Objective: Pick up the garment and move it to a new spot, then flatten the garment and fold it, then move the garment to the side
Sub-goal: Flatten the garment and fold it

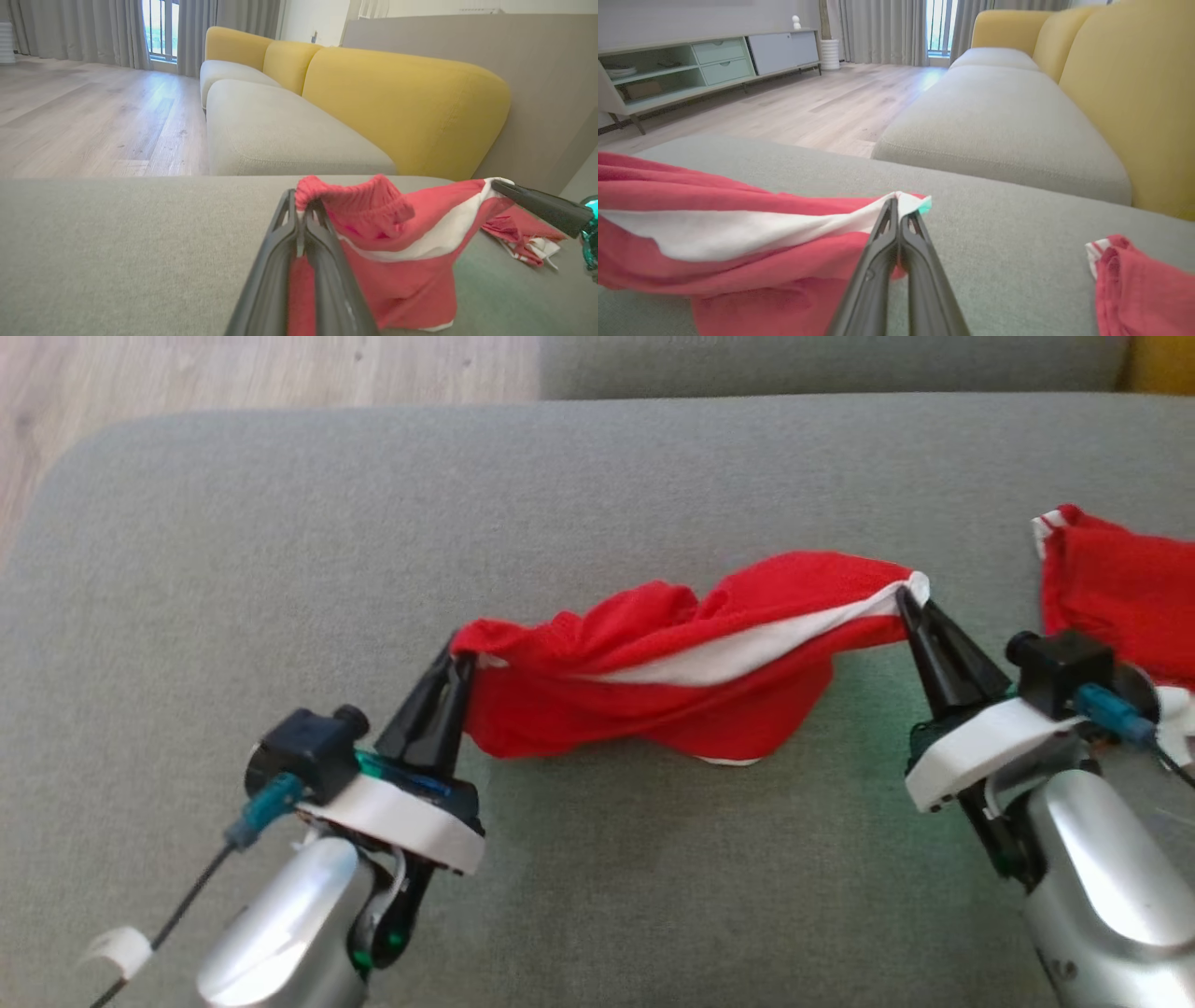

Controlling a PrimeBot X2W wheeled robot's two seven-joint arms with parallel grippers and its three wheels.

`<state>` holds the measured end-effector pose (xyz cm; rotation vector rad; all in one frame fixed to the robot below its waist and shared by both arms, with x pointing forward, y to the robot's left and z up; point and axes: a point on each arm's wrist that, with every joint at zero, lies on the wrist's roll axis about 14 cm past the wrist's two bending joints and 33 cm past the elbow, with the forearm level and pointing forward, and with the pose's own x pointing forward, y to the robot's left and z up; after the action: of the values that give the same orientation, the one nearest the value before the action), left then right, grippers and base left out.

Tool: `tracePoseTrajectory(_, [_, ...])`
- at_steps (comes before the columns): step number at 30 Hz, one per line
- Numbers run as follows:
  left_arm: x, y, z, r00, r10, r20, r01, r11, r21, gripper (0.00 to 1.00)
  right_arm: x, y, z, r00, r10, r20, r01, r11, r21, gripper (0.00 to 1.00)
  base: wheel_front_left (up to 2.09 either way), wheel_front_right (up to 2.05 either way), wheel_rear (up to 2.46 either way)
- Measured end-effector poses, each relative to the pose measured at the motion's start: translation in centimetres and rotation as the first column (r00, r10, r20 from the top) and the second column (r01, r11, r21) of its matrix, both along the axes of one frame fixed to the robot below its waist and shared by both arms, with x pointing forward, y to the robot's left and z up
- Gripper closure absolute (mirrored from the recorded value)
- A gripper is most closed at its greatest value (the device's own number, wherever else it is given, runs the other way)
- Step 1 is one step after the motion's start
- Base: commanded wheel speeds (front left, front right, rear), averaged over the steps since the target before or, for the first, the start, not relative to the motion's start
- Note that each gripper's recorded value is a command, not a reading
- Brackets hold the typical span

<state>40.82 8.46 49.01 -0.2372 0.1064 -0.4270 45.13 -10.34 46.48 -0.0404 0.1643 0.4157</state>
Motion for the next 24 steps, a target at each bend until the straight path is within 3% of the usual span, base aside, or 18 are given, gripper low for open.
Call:
tracePoseTrajectory(5, [0.4,0.0,2.6,0.997,-0.005,0.071,0.006,1.0,-0.013,1.0,-0.3,-1.4,3.8,0.993,-0.004,0.116,0.006,1.0,-0.019,1.0,0.0,0.0,0.0])
tracePoseTrajectory(13, [2.2,0.1,10.4,0.97,0.013,0.244,0.002,0.998,-0.058,1.0,-1.0,-4.2,11.8,0.931,-0.023,0.363,0.043,0.998,-0.049,1.0,0.0,0.0,0.0])
tracePoseTrajectory(16, [2.7,0.0,14.1,0.949,0.019,0.314,0.009,0.996,-0.089,1.0,-1.3,-4.8,15.6,0.879,-0.015,0.476,0.06,0.995,-0.078,1.0,0.0,0.0,0.0])
tracePoseTrajectory(21, [2.9,1.4,22.3,0.874,0.11,0.474,-0.023,0.983,-0.184,1.0,-2.9,-5.1,23.7,0.722,0.011,0.692,0.089,0.99,-0.109,1.0,0.0,0.0,0.0])
tracePoseTrajectory(24, [2.1,1.8,25.6,0.829,0.159,0.536,-0.031,0.971,-0.239,1.0,-4.3,-5.4,26.1,0.66,0.01,0.751,0.116,0.987,-0.115,1.0,0.0,0.0,0.0])
